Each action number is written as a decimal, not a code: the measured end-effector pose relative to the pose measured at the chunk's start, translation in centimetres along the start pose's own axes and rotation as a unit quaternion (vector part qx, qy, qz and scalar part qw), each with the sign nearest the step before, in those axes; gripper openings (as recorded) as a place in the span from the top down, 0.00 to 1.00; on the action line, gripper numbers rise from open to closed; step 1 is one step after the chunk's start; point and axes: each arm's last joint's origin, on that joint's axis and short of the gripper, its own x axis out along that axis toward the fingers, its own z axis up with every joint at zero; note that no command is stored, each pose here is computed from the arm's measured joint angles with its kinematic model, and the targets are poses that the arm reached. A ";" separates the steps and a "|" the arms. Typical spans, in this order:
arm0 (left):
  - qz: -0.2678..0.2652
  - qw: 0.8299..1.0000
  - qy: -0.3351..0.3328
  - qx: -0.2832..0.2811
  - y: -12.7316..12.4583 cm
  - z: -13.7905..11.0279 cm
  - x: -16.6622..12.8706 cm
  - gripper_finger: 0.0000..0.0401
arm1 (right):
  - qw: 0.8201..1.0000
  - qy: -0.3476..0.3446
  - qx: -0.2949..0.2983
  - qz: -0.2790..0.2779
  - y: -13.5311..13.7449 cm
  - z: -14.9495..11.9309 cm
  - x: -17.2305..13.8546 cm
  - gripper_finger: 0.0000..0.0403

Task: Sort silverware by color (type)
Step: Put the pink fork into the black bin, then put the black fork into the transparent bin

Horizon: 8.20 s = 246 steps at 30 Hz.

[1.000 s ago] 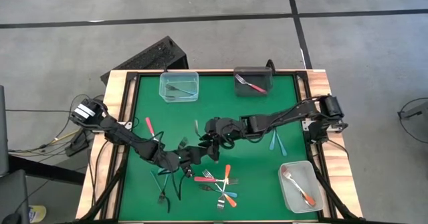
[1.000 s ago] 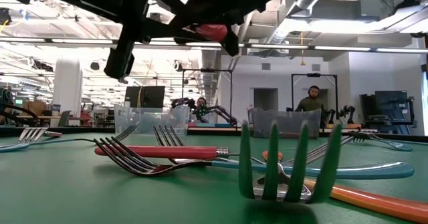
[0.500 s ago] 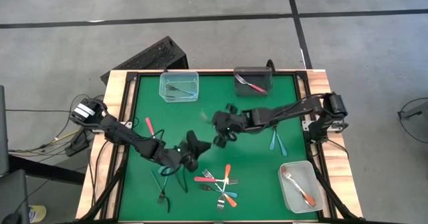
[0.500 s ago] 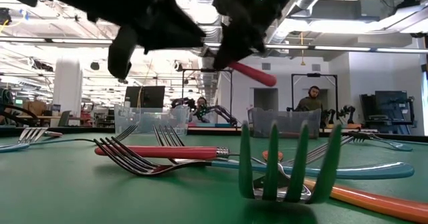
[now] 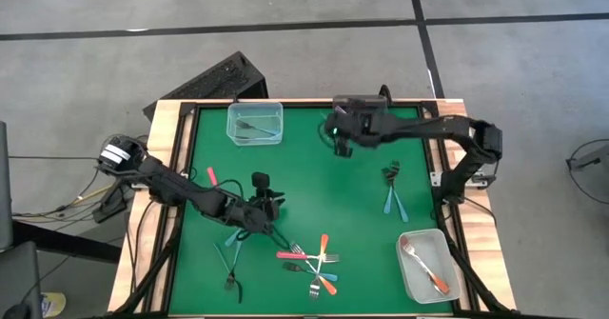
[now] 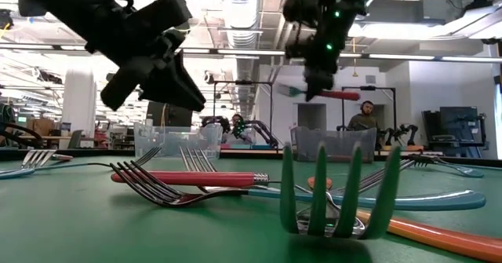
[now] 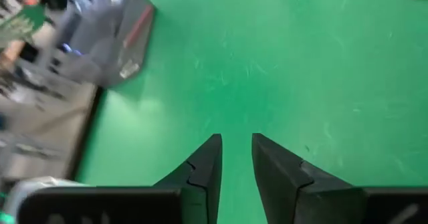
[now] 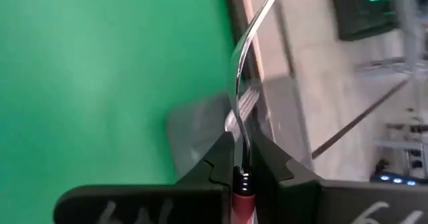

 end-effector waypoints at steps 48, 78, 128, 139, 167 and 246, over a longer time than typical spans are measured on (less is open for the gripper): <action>-0.163 0.876 0.066 -0.449 1.6 -8.9 -4.3 0.69 | 0.894 -0.127 0.232 0.363 -2.9 -2.6 -0.8 0.73; -0.134 0.899 0.134 -0.395 -1.9 -10.6 -3.3 0.87 | 0.924 -0.151 0.271 0.222 6.6 -3.5 -14.7 0.74; -0.079 0.833 -0.417 -0.355 4.8 1.9 -8.1 1.00 | 0.729 -0.534 0.278 0.327 17.5 7.6 -9.7 0.74; -0.095 0.829 -0.436 -0.337 4.6 2.1 -8.2 1.00 | 0.721 -0.541 0.270 0.338 17.4 7.8 -9.7 0.43; -0.048 0.825 -0.439 -0.353 6.3 2.0 -7.3 1.00 | 0.716 -0.560 0.264 0.324 15.8 8.2 -8.5 0.78; -0.053 0.963 -0.232 -0.123 9.2 7.0 -6.2 0.91 | 0.865 -0.280 0.203 0.364 14.8 3.9 -9.4 0.97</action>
